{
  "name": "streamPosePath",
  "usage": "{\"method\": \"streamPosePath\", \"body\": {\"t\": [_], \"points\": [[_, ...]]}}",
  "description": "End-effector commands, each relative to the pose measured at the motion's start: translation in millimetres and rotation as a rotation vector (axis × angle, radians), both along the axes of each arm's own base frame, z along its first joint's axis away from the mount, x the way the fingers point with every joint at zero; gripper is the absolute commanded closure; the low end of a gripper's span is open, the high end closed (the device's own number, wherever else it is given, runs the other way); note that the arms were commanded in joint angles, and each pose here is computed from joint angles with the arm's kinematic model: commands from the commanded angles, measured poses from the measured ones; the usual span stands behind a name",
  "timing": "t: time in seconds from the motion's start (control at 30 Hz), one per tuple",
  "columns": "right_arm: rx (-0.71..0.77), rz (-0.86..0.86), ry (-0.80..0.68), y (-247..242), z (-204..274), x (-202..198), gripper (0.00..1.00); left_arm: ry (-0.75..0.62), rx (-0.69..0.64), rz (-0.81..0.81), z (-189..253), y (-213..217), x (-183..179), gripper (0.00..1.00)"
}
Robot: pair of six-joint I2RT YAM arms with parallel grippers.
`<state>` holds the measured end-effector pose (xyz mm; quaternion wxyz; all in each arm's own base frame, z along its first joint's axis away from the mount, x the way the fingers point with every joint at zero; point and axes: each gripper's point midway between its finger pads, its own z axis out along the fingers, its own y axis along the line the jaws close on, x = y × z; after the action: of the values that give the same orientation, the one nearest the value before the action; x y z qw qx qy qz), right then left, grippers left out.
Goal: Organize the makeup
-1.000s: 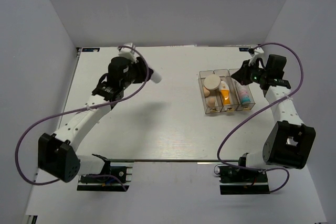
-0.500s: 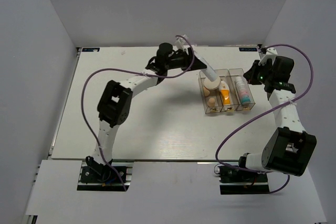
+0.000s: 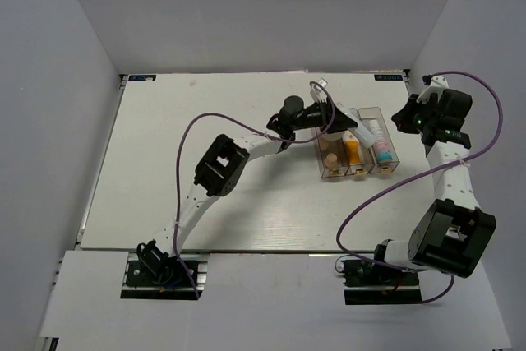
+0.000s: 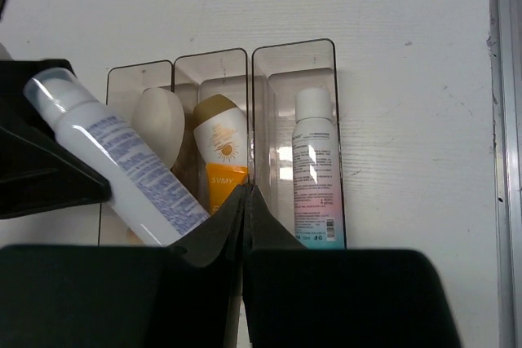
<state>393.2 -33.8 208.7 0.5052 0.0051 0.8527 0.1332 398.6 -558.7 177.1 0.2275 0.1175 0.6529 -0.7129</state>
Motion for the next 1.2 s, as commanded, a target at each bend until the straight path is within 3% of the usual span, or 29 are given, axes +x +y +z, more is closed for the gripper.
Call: {"method": "streamPosePath", "body": {"t": [0.0,0.27,0.73,0.9,1.17], "points": [[-0.004,-0.025,-0.081,-6.5,35.0,3.0,1.00,-0.065,-0.163,0.018,70.7,-5.6,-8.7,1.00],[0.010,-0.023,-0.078,-8.4,34.1,0.9,1.00,-0.031,-0.159,0.088,59.9,-26.0,-11.8,1.00],[0.005,0.096,-0.095,6.4,34.5,-5.3,1.00,0.001,0.019,0.278,27.6,-47.2,2.2,1.00],[-0.020,0.211,-0.103,18.4,32.3,-9.8,0.84,0.017,0.052,0.325,22.4,-48.6,6.7,1.00],[-0.027,0.260,-0.088,22.2,24.6,-12.8,0.80,0.022,0.058,0.341,23.4,-55.1,1.9,0.88]]}}
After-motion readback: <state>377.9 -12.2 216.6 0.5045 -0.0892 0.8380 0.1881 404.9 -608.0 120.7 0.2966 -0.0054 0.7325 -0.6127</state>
